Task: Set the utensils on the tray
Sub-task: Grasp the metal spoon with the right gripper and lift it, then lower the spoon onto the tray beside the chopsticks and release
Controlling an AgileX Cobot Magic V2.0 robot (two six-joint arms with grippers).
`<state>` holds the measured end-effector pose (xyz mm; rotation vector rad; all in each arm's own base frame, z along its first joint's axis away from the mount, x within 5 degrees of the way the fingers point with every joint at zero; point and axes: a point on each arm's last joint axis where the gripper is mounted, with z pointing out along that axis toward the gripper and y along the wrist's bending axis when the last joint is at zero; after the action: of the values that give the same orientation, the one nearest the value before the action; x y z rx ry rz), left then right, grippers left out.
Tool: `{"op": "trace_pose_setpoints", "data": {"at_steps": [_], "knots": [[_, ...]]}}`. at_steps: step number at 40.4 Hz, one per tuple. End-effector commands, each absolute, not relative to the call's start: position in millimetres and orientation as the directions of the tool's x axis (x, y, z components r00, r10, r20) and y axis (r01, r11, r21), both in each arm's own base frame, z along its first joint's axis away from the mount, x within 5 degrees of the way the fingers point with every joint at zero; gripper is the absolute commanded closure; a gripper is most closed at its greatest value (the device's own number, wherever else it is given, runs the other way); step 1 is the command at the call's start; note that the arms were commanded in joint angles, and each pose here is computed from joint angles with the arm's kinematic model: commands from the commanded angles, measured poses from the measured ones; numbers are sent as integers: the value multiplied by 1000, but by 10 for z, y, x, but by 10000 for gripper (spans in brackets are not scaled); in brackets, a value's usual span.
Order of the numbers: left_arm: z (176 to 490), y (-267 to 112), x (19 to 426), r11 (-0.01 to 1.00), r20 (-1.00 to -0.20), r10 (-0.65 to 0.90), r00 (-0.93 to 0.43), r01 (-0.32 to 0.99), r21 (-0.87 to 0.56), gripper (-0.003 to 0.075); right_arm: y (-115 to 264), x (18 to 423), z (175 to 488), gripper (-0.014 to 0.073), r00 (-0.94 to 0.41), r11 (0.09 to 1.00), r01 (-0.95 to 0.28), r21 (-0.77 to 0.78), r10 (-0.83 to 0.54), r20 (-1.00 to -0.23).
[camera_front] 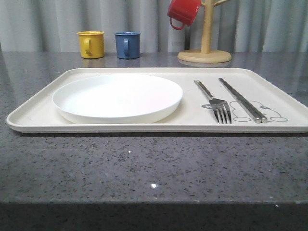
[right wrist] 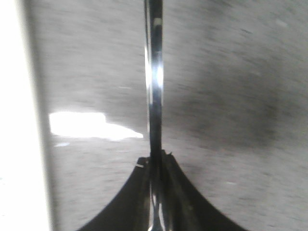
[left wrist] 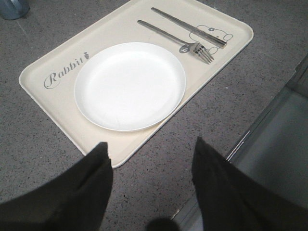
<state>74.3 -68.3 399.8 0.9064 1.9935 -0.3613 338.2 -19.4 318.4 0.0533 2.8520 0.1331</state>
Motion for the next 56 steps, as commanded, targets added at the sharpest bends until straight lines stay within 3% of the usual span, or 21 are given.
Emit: {"op": "trace_pose_setpoints", "data": {"at_steps": [1,15,28,49,52,56], "knots": [[4117,-698,752,696,-869,403,-287,713,87,352,99,3219,3468,589,-952,988,-72,140,-26,-304],[4117,-698,752,696,-869,403,-287,713,87,351,747,3311,3265,589,-967,976,-29,216,28,-253],[4117,-698,752,696,-869,403,-287,713,87,351,833,3481,2918,588,-986,975,53,214,85,-141],[4117,-698,752,696,-869,403,-287,713,87,351,816,3511,2857,583,-987,980,64,188,89,-130],[4117,-698,752,696,-869,403,-287,713,87,352,813,3511,2857,538,-987,981,63,184,88,-131],[4117,-698,752,696,-869,403,-287,713,87,351,807,3512,2856,410,-987,982,62,178,86,-133]]}}
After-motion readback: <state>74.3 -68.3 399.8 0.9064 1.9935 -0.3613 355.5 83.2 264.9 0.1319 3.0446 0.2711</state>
